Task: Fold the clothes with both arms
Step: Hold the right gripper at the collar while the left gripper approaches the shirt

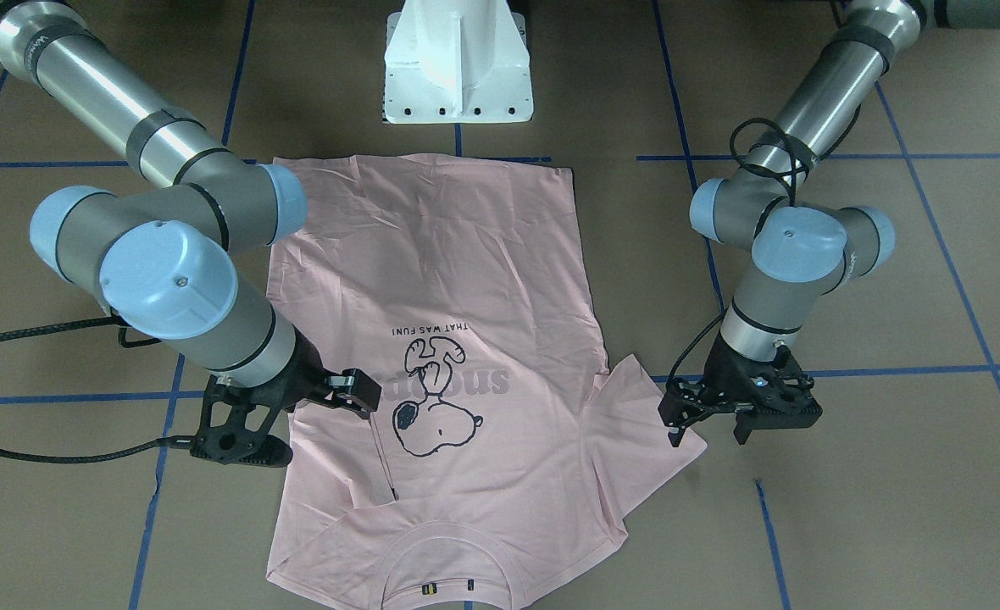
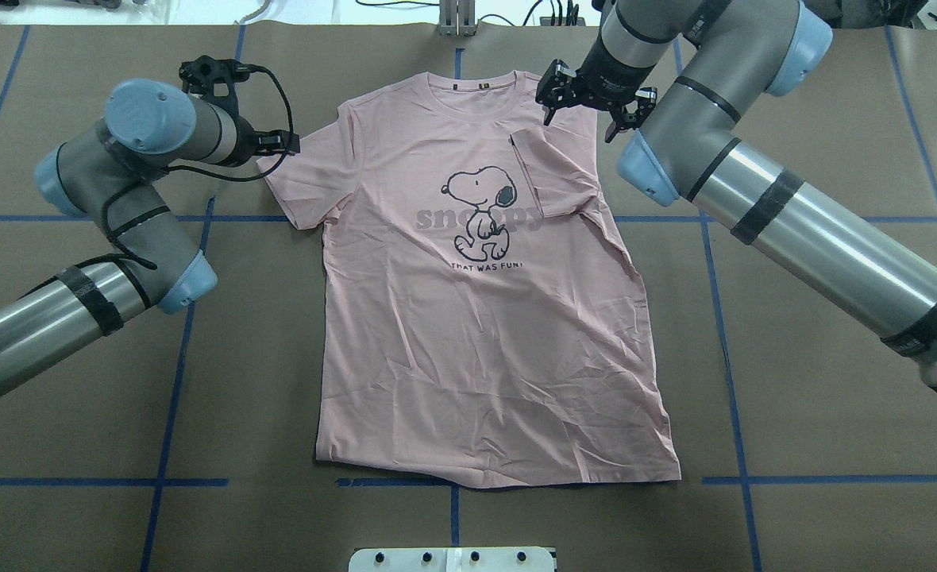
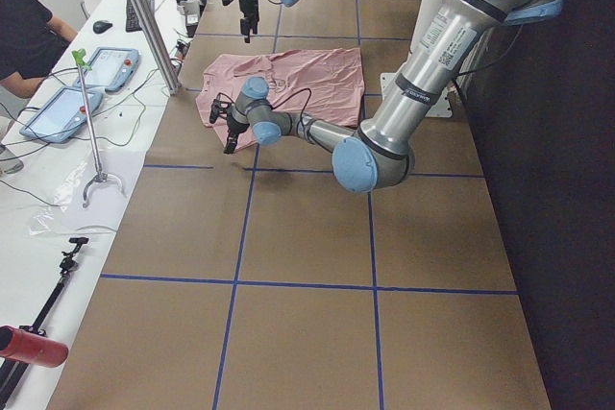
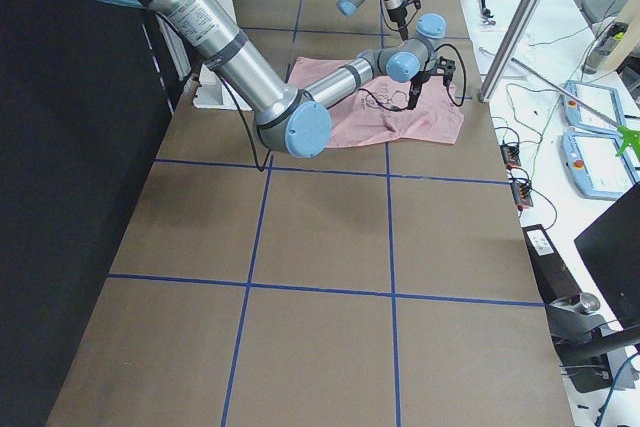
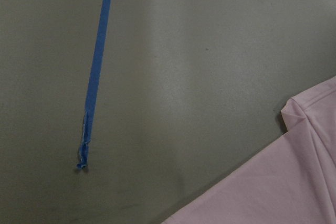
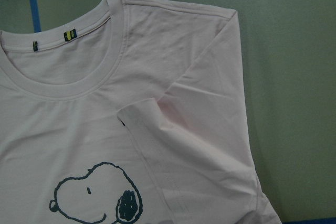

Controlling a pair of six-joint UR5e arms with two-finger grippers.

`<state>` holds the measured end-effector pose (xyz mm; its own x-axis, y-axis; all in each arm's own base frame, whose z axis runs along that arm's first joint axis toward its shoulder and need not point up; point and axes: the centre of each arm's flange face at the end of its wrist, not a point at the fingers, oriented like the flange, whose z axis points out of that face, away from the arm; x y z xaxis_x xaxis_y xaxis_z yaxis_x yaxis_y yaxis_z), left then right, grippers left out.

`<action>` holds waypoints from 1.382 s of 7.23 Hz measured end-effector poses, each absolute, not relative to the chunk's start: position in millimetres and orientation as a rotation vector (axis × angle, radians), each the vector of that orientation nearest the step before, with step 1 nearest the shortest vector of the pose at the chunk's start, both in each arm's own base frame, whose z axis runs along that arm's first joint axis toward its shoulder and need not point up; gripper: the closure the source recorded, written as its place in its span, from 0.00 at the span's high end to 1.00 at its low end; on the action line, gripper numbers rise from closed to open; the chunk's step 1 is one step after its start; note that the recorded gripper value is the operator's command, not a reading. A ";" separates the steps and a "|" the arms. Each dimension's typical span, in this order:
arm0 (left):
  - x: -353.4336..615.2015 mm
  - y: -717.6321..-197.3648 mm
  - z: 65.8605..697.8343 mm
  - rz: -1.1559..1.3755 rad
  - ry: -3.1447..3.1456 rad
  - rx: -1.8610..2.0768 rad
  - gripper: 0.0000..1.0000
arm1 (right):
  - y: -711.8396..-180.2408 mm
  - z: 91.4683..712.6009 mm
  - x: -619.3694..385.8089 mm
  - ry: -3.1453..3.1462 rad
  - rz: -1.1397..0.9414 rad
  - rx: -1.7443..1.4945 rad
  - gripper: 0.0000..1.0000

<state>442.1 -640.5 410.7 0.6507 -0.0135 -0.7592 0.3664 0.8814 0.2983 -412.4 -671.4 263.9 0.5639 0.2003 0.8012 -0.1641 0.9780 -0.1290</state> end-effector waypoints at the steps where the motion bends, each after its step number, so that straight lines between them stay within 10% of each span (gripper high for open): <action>1: 447.2 -641.9 415.5 -0.224 0.831 0.450 0.94 | -673.5 266.3 -406.4 -0.949 0.221 -0.046 1.00; 3: 450.1 -643.2 422.1 -0.221 0.819 0.443 0.74 | -675.0 265.9 -402.5 -0.950 0.226 -0.047 1.00; 6: 451.6 -643.8 417.3 -0.217 0.825 0.444 0.08 | -674.7 264.7 -400.4 -0.951 0.228 -0.042 1.00; 10: 453.8 -643.7 408.4 -0.204 0.834 0.434 0.00 | -673.3 268.0 -399.2 -0.950 0.229 -0.041 1.00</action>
